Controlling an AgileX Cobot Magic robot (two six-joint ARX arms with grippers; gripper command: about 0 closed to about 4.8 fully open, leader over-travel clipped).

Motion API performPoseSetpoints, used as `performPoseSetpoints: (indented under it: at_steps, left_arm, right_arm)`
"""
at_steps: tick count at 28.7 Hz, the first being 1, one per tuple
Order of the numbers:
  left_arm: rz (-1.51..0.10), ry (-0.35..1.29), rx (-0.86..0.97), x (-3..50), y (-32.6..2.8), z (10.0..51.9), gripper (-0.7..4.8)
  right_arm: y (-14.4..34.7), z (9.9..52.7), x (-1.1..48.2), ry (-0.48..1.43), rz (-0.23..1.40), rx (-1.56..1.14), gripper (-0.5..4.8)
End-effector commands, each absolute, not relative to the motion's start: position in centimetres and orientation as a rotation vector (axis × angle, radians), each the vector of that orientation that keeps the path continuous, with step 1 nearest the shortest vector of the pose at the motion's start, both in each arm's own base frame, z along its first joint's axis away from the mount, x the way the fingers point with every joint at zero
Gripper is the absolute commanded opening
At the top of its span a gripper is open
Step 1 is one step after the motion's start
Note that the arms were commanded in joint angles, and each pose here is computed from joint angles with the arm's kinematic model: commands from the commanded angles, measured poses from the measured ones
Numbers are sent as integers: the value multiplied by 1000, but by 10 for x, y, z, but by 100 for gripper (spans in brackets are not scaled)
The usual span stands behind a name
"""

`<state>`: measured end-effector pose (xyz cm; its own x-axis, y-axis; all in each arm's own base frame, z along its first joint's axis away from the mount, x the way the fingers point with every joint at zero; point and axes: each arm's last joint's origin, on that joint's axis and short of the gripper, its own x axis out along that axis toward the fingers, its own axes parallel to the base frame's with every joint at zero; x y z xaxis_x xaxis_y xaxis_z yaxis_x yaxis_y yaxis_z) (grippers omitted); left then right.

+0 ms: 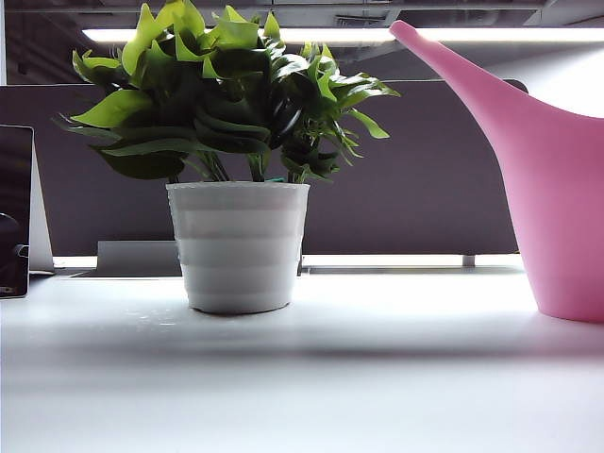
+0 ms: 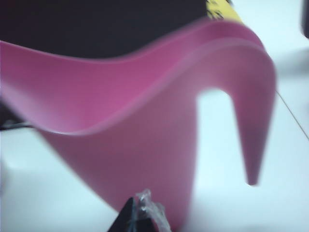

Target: Pick up the watering can from the table, water the potted plant, and put the can back.

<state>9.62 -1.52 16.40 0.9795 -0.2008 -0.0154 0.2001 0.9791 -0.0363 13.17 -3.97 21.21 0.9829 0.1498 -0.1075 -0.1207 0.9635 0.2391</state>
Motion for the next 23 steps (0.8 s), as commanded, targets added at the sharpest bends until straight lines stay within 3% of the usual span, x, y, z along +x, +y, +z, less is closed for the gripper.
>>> performPoseSetpoints:
  at_steps: [1, 9, 23]
  left_arm:
    - [-172, 12, -34, 97, -12, 165, -5]
    - [-77, 10, -34, 97, -3, 165, -5]
    - [-21, 17, -35, 97, 2, 164, -5]
  right_arm:
    - [-31, 221, 114, 79, 187, 245, -8]
    - [-12, 238, 69, -123, 227, 167, -8]
    - [-11, 245, 70, -125, 261, 170, -8]
